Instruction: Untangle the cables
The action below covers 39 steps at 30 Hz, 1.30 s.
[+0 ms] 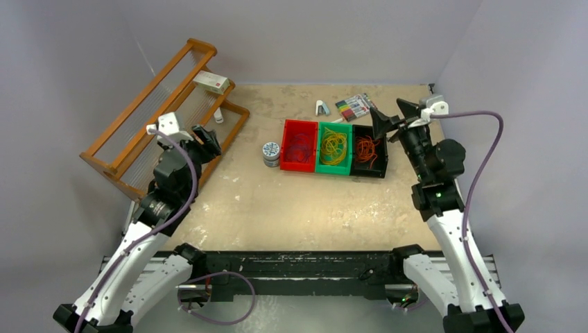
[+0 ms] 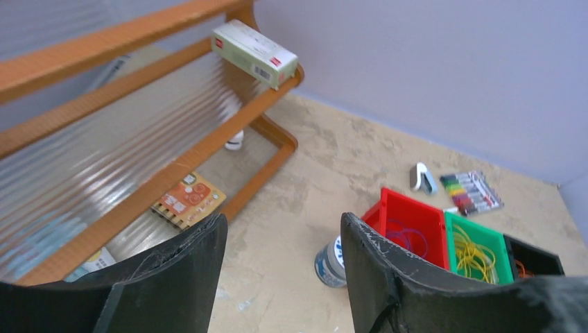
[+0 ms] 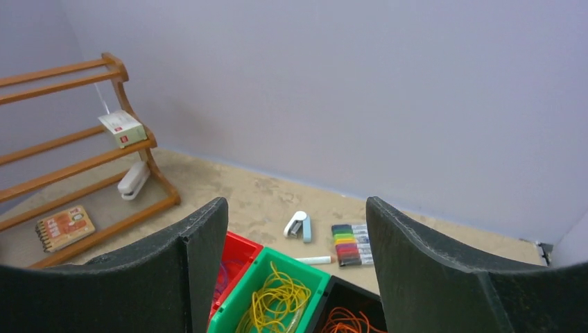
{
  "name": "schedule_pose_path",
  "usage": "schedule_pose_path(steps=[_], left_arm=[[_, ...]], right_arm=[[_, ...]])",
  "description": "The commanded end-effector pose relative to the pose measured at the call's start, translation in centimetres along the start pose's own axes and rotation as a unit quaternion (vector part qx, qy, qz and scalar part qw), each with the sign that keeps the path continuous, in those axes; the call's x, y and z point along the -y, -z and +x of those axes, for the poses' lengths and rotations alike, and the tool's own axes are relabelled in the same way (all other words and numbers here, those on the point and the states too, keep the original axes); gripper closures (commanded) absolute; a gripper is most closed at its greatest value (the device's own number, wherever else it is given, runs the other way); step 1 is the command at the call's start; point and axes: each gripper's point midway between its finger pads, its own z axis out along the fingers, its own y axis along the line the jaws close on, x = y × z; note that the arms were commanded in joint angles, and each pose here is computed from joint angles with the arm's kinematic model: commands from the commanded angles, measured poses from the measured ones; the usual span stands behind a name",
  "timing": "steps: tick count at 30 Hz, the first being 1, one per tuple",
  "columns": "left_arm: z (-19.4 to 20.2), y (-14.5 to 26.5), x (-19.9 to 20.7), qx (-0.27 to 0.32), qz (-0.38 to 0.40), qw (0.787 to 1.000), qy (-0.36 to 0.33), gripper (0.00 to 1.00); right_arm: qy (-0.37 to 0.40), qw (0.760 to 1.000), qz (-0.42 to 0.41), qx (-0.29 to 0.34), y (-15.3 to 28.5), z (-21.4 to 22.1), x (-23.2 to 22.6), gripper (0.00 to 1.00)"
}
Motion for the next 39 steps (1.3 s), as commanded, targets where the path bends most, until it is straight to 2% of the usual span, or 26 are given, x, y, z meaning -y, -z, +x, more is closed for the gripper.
schedule_pose_path(steps=[1,6,17,32,39], left_arm=[[-0.9,0.2,-2.1,0.028,-0.051,0.998,-0.003,0.39],[-0.1,-0.2,-2.8,0.024,-0.071,0.997,0.0,0.38],[0.2,-0.4,-3.3,0.034,-0.083,0.996,0.0,0.37],[-0.1,0.2,-3.8,0.043,-0.088,0.995,0.011,0.37],[-0.3,0.4,-4.2,0.049,-0.099,0.994,0.016,0.37]], right_arm=[[0.007,0.999,-0.018,0.037,0.4,-0.2,-0.6,0.24],[0.007,1.0,-0.023,0.015,0.3,1.8,-0.7,0.2],[0.01,1.0,-0.007,0.015,1.1,2.9,-0.1,0.14],[0.006,1.0,0.02,0.009,2.8,3.9,0.5,0.12],[0.003,0.999,0.036,0.014,3.6,3.8,0.9,0.02]])
